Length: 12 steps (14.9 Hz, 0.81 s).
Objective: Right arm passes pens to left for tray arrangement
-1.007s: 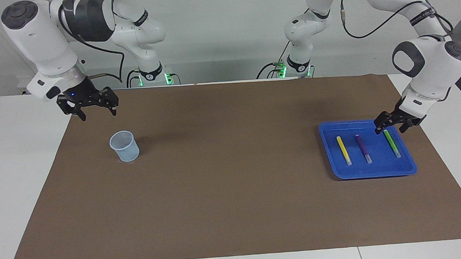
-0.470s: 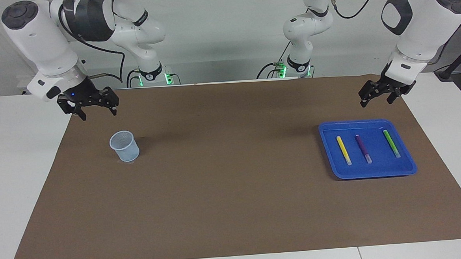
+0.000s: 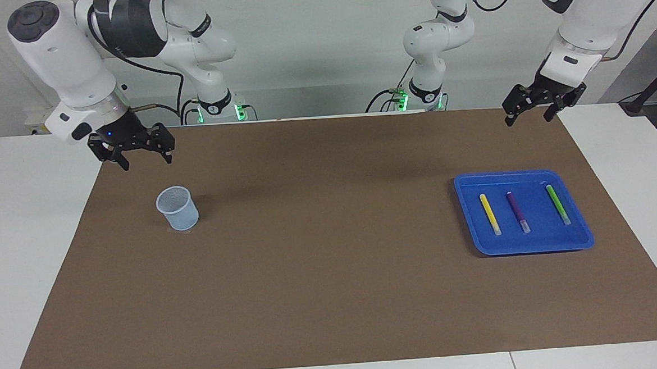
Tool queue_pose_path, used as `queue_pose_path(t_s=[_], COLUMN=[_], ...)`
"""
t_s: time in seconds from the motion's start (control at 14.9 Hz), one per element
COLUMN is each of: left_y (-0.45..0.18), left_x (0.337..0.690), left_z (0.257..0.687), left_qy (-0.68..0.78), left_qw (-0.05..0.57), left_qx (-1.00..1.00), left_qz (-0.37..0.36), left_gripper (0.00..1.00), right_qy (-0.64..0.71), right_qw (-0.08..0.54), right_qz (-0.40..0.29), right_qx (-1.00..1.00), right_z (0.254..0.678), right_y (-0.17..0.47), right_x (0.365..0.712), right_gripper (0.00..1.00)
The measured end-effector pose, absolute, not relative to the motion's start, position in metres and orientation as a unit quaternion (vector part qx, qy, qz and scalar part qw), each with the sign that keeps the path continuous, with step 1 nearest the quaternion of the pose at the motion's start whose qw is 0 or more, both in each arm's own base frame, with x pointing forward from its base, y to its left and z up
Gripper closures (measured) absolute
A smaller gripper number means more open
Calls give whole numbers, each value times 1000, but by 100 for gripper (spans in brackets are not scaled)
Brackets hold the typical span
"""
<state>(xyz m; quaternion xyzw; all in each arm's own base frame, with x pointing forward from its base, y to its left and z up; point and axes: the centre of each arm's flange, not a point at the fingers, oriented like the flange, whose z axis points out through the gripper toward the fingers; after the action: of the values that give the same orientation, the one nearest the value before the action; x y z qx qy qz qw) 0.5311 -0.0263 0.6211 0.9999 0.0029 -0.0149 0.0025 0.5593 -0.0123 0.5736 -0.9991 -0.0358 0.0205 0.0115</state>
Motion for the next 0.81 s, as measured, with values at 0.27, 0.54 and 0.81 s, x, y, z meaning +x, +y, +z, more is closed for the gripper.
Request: queue_pose_path(t_s=[0.27,0.54,0.81], left_y=[-28,-1,-2], left_x=[531,532,531], left_z=[621,625,635], left_qy=[8,24,21], left_qw=[8,11,12], left_qx=[1000,1000,1000], left_qz=[-15,-6,17], left_gripper=[0,0,0], right_qy=[-35,-35,-35], right_qw=[11,11,11], right_qz=[20,20,20], right_qx=[-999,-999,-999], right_z=[574,574,574], right_y=[-12,-12,-12], right_x=[559,559,559], right_gripper=[0,0,0])
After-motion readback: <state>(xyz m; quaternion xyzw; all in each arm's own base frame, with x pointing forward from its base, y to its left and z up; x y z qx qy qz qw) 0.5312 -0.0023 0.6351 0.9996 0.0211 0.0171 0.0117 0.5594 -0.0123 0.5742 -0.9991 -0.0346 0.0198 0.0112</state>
